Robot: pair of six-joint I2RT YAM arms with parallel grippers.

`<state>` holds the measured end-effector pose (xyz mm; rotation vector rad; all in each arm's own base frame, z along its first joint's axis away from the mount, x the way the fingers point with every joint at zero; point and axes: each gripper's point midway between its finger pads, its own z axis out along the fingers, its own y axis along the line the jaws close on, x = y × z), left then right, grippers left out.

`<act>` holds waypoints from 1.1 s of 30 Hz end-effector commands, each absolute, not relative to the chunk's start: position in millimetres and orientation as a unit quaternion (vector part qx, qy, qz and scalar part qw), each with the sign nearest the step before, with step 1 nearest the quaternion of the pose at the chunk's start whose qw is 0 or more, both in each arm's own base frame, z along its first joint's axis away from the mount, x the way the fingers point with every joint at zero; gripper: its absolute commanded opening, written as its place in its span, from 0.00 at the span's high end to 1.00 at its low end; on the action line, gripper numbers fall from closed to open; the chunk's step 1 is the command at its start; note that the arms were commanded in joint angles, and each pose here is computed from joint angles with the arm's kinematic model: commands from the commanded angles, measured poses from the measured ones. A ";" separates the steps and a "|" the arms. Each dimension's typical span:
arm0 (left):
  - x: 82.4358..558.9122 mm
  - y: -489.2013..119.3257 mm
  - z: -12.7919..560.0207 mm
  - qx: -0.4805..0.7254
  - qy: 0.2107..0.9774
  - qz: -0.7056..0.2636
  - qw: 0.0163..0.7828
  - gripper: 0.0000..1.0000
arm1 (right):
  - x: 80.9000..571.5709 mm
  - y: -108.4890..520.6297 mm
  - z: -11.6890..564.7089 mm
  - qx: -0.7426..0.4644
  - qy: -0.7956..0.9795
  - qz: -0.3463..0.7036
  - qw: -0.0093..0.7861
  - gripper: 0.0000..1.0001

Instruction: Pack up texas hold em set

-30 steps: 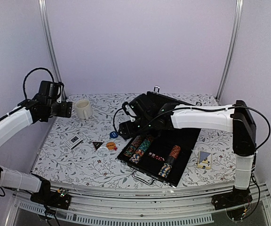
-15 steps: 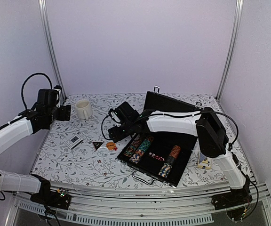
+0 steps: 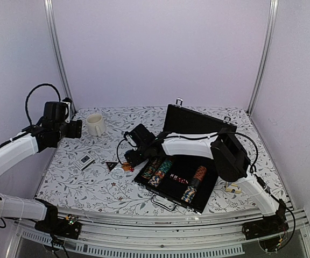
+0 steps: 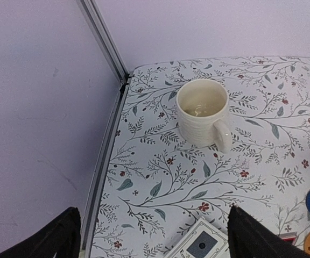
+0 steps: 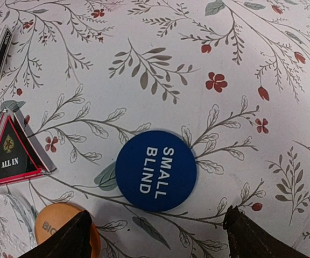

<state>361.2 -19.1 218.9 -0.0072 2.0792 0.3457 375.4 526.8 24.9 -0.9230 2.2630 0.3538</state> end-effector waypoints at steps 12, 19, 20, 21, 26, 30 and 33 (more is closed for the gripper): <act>368.5 -23.4 221.2 -0.005 0.855 0.129 0.502 0.05 | 393.4 542.5 5.2 -0.400 0.836 0.145 0.346 0.19; 369.3 -23.9 218.9 -0.004 0.858 0.129 0.498 0.05 | 393.2 550.7 1.0 -0.426 0.821 0.151 0.350 0.24; 369.5 -23.8 218.3 -0.004 0.858 0.129 0.498 0.05 | 393.3 551.5 -0.2 -0.428 0.819 0.152 0.350 0.25; 369.5 -23.8 217.7 -0.003 0.858 0.129 0.497 0.06 | 393.4 551.6 -1.1 -0.428 0.819 0.152 0.350 0.26; 370.3 -24.7 215.8 -0.002 0.860 0.128 0.495 0.06 | 392.0 552.0 -5.3 -0.434 0.817 0.153 0.347 0.33; 371.1 -25.9 214.5 0.000 0.861 0.126 0.493 0.05 | 387.2 551.7 -4.2 -0.439 0.818 0.158 0.338 0.38; 371.6 -26.2 213.6 0.000 0.862 0.125 0.492 0.06 | 381.4 551.8 -2.7 -0.442 0.818 0.166 0.328 0.43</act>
